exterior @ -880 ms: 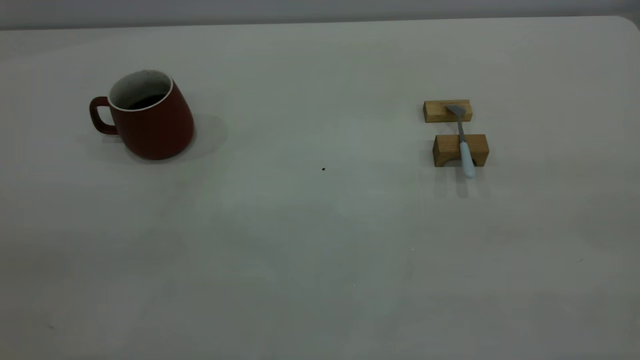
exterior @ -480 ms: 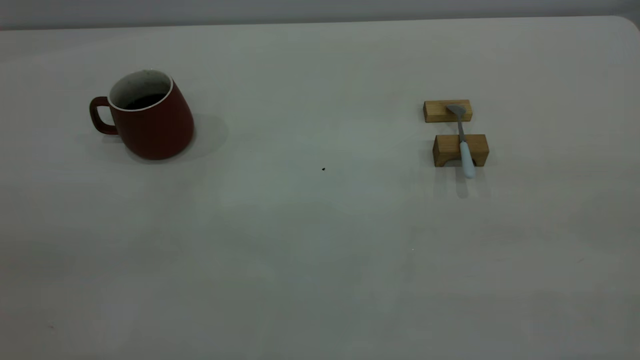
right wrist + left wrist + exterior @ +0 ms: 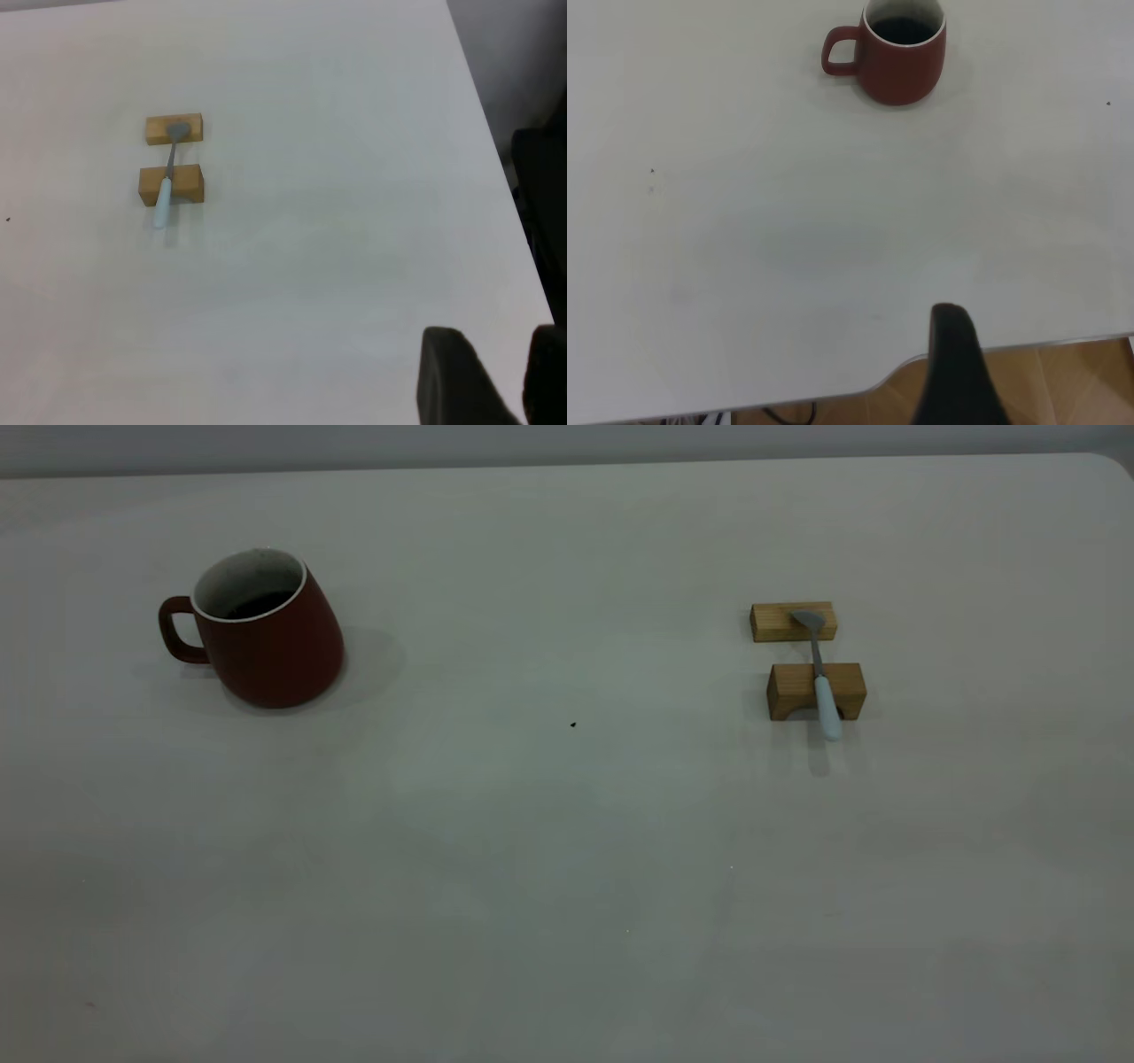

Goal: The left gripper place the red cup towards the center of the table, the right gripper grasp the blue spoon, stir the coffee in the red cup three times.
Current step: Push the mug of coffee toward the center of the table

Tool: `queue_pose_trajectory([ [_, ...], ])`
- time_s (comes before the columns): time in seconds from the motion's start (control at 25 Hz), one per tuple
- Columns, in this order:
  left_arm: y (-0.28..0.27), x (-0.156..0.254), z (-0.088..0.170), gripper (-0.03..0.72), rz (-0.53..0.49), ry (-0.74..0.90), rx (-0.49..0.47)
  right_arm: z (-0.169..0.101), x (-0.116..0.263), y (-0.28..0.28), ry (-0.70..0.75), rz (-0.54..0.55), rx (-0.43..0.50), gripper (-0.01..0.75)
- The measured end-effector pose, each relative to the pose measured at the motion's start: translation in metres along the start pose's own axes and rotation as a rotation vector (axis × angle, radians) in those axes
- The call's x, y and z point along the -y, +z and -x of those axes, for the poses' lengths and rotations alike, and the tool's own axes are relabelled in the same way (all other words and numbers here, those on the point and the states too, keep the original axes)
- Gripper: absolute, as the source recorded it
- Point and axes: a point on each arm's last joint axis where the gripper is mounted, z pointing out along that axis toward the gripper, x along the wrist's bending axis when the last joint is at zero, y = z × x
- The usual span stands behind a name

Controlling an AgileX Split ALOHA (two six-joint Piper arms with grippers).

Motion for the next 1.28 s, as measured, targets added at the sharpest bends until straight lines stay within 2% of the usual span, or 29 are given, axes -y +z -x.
queue_pose_trajectory([
  [0.52, 0.000, -0.002, 0.000, 0.560, 0.023, 0.000, 0.000, 0.000, 0.000, 0.000, 0.000, 0.000, 0.000, 0.237],
  [0.8, 0.000, -0.006, 0.005, 0.560, 0.065, -0.035, 0.056, 0.000, 0.000, 0.000, 0.000, 0.000, 0.000, 0.237],
  [0.88, 0.002, -0.009, 0.004, 0.560, 0.042, -0.051, 0.053, 0.000, 0.000, 0.000, 0.000, 0.000, 0.000, 0.237],
  [1.04, 0.018, -0.024, 0.002, 0.560, -0.075, -0.070, 0.053, 0.000, 0.000, 0.000, 0.000, 0.000, 0.000, 0.237],
  [1.28, 0.068, -0.066, -0.006, 0.560, -0.189, -0.095, 0.032, 0.000, 0.000, 0.000, 0.000, 0.000, 0.000, 0.237],
])
